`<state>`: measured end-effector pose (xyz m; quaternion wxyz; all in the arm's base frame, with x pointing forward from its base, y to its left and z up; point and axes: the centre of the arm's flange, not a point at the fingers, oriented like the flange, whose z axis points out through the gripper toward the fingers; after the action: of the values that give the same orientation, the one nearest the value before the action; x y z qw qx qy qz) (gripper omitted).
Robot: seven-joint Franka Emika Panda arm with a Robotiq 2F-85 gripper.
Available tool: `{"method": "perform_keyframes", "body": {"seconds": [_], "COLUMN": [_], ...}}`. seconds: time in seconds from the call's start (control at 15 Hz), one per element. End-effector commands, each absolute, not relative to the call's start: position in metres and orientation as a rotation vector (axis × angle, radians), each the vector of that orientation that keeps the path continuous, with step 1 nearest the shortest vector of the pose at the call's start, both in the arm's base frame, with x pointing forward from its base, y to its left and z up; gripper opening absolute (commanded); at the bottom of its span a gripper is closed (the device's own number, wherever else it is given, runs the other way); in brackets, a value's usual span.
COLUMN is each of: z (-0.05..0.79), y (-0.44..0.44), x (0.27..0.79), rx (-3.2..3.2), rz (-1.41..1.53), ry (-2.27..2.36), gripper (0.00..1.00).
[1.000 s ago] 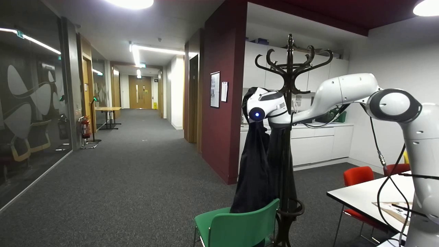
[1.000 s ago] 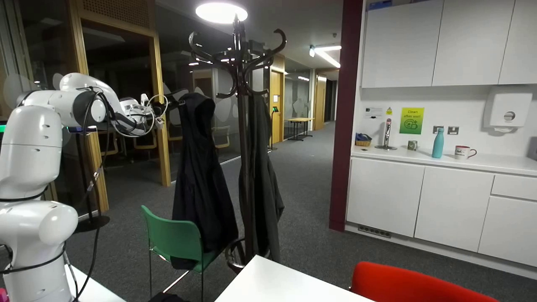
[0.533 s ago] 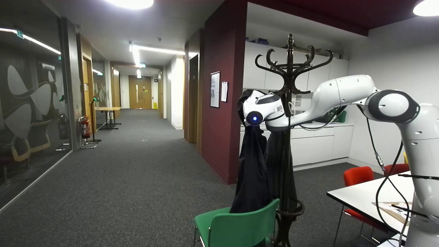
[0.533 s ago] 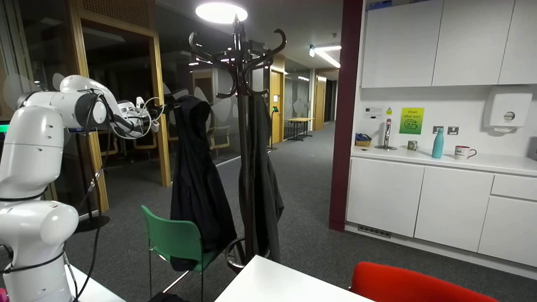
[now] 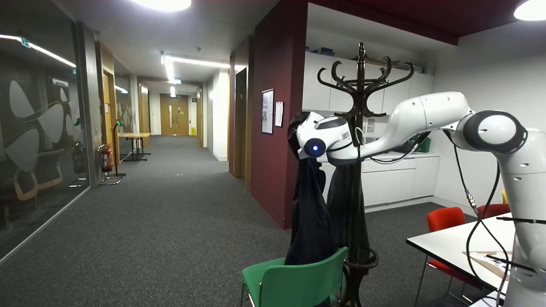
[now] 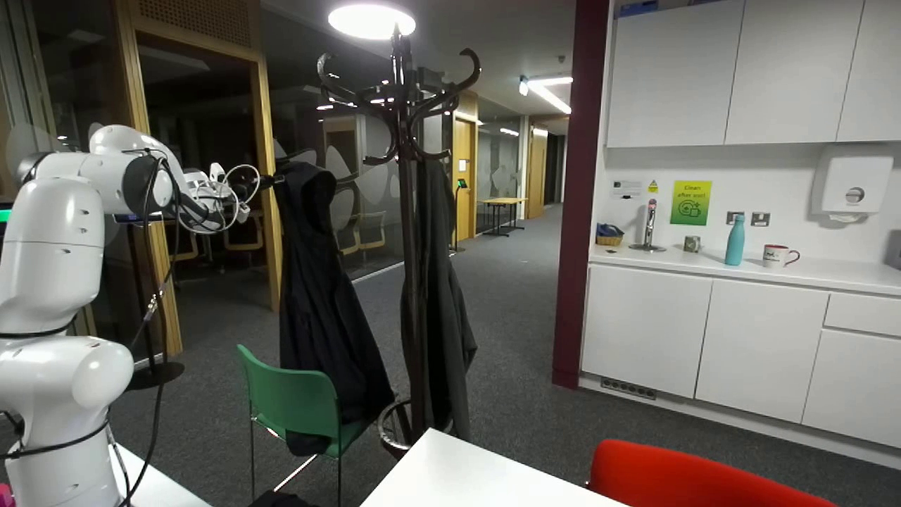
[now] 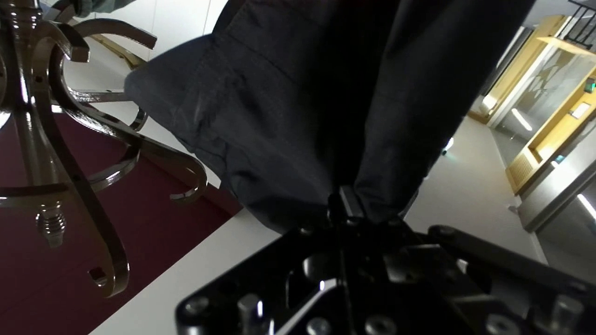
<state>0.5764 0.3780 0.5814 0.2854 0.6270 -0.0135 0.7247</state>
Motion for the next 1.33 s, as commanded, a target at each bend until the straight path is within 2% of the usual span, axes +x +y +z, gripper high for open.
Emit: {"method": "perform_keyframes", "body": {"seconds": [0.0,1.27], "z": [0.605,0.657], "y": [0.378,0.374], "x": [0.539,0.452], "rx": [1.684,2.305], "rz": [1.953,1.793], "ry": [-0.030,-0.300], "gripper": [0.00,0.00]}}
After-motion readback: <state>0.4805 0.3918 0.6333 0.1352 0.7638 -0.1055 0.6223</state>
